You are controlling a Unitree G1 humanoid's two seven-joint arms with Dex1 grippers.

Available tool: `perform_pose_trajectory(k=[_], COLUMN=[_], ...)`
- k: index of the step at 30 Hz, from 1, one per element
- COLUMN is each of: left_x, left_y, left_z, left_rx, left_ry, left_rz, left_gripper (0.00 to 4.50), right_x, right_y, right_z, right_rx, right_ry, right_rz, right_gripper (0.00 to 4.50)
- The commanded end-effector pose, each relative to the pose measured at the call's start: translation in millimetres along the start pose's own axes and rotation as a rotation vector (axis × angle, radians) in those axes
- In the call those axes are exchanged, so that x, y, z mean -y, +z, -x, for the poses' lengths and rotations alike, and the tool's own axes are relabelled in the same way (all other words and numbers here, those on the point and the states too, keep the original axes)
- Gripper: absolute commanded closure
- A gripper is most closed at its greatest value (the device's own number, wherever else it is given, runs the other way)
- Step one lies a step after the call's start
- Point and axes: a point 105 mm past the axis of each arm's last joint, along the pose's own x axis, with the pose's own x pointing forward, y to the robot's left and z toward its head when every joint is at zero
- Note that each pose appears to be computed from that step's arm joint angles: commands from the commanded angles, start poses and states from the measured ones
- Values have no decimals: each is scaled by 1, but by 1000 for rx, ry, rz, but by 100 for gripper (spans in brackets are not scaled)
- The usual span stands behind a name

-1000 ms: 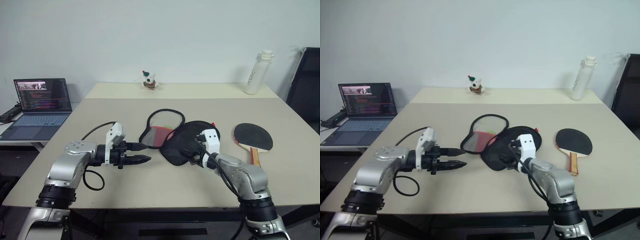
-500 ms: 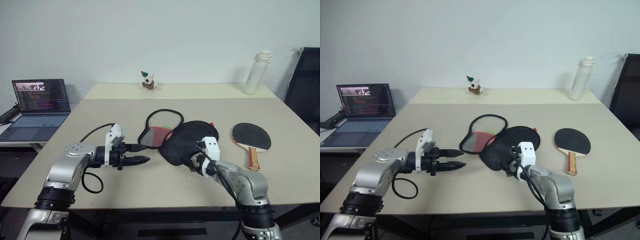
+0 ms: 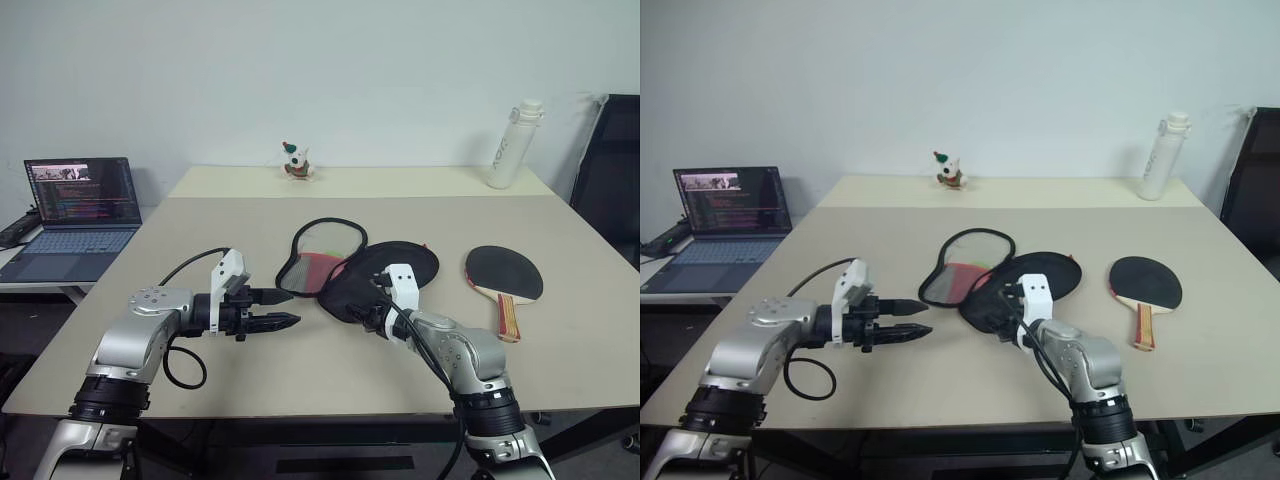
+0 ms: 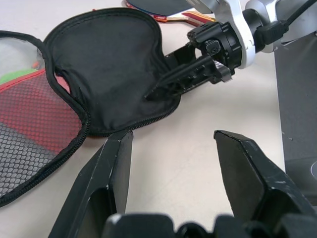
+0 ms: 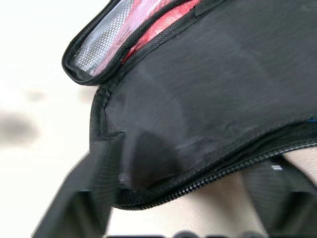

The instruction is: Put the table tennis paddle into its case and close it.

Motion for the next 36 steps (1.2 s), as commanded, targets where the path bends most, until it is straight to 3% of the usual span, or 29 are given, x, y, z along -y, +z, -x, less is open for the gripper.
perform_pose_trajectory(k=[1,7,12,18,28,36], left_x=[2,2,4,7,9,11], left_y=[11,16,22,22,21,23], left_z=[1,-5,-9,-10,-10,-11], left_rx=[31,57,78,75,61,65], left_ry=[-3,-9,-24,-32,-32,-34], left_rz=[-39,-33,-42,-47,-57,-65], left_gripper=[166,166,166,166,166,166], right_x=[-3,4,20,64,121,133], right_y=[13,15,3,5,33,45], right_z=[7,18,39,71,75,67], right_rx=[42,-9,-151,-303,-398,-394], right_ry=[41,102,163,163,101,82], right_rz=[-56,-89,-10,127,306,312], right_gripper=[238,446,446,446,446,446])
